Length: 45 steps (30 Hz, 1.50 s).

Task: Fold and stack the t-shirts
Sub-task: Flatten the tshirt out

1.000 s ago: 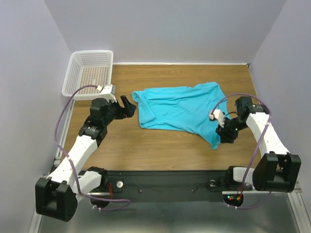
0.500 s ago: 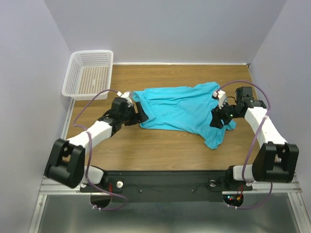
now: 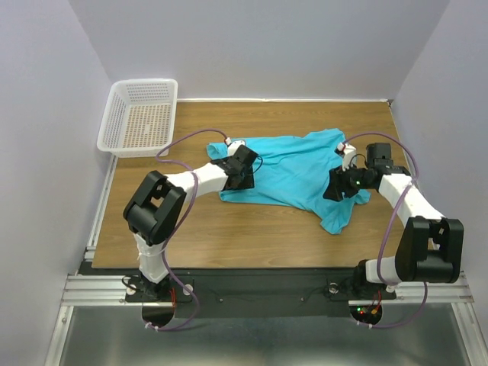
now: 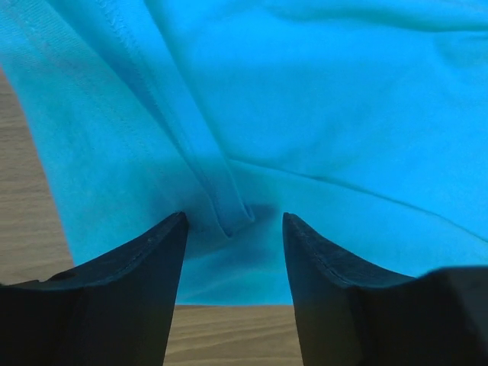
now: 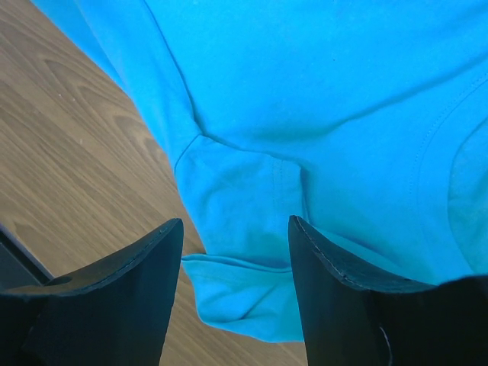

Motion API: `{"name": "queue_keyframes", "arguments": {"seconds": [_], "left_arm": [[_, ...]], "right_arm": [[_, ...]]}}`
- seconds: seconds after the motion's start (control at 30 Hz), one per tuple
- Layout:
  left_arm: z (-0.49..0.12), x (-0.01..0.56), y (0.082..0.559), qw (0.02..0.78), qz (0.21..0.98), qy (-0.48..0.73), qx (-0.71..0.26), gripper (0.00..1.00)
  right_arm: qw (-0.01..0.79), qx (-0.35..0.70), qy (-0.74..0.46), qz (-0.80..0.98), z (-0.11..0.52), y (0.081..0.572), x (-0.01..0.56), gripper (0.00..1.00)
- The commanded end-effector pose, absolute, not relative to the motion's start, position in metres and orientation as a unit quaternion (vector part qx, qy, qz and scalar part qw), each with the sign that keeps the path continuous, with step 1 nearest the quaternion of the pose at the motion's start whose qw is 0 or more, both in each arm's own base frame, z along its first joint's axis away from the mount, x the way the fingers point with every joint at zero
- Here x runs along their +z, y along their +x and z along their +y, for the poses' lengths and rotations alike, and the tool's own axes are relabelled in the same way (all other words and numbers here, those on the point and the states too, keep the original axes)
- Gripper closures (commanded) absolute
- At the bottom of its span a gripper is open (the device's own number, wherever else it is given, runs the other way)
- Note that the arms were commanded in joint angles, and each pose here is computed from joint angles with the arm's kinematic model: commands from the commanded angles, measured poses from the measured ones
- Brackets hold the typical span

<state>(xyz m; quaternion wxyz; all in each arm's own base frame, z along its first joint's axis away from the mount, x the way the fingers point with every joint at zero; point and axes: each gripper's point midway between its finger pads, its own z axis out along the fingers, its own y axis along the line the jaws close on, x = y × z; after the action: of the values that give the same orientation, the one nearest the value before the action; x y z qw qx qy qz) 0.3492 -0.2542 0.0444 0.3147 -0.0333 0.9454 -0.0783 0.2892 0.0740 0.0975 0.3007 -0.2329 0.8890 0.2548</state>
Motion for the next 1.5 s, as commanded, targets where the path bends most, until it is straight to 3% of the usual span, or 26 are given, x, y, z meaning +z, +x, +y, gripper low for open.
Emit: {"name": "queue_keyframes", "arguments": {"seconds": [0.0, 0.1, 0.27, 0.37, 0.47, 0.6, 0.9, 0.97, 1.03, 1.07, 1.1, 1.13, 1.2, 1.47], "left_arm": [[-0.222, 0.048, 0.358, 0.331, 0.942, -0.042, 0.030, 0.45], [-0.216, 0.051, 0.361, 0.340, 0.938, -0.041, 0.049, 0.74], [-0.203, 0.062, 0.359, 0.351, 0.933, -0.041, 0.072, 0.92], [-0.195, 0.079, 0.350, 0.366, 0.928, -0.046, 0.059, 0.93], [-0.195, 0.089, 0.336, 0.364, 0.930, -0.047, -0.019, 0.92], [-0.215, 0.109, 0.310, 0.328, 0.913, -0.053, -0.238, 0.90], [-0.164, 0.072, 0.259, 0.231, 0.906, -0.168, -0.312, 0.94], [-0.145, 0.051, 0.244, 0.203, 0.903, -0.230, -0.301, 0.89], [-0.113, 0.059, 0.254, 0.238, 0.871, -0.305, -0.302, 0.85], [-0.099, 0.059, 0.256, 0.255, 0.862, -0.327, -0.293, 0.77], [-0.081, 0.074, 0.266, 0.302, 0.844, -0.344, -0.280, 0.56], [-0.076, 0.087, 0.272, 0.325, 0.837, -0.344, -0.276, 0.40], [-0.070, 0.105, 0.280, 0.361, 0.831, -0.326, -0.269, 0.23], [-0.079, 0.170, 0.300, 0.448, 0.828, -0.182, -0.283, 0.23]], "right_arm": [[0.346, 0.252, -0.234, 0.873, 0.076, 0.303, 0.116, 0.37], [0.347, 0.251, -0.232, 0.873, 0.076, 0.304, 0.117, 0.37], [0.350, 0.248, -0.232, 0.873, 0.075, 0.305, 0.117, 0.37], [0.349, 0.245, -0.231, 0.874, 0.074, 0.304, 0.116, 0.37], [0.351, 0.241, -0.238, 0.873, 0.074, 0.304, 0.116, 0.37], [0.353, 0.249, -0.250, 0.866, 0.077, 0.303, 0.116, 0.37], [0.325, 0.287, -0.294, 0.852, 0.090, 0.296, 0.109, 0.37], [0.324, 0.287, -0.307, 0.848, 0.093, 0.299, 0.111, 0.37], [0.314, 0.287, -0.329, 0.844, 0.100, 0.298, 0.107, 0.37], [0.309, 0.284, -0.338, 0.843, 0.102, 0.297, 0.105, 0.37], [0.300, 0.285, -0.363, 0.835, 0.111, 0.292, 0.101, 0.37], [0.295, 0.287, -0.379, 0.829, 0.117, 0.289, 0.099, 0.36], [0.278, 0.296, -0.431, 0.806, 0.135, 0.278, 0.093, 0.36], [0.251, 0.340, -0.587, 0.690, 0.211, 0.251, 0.087, 0.33]]}}
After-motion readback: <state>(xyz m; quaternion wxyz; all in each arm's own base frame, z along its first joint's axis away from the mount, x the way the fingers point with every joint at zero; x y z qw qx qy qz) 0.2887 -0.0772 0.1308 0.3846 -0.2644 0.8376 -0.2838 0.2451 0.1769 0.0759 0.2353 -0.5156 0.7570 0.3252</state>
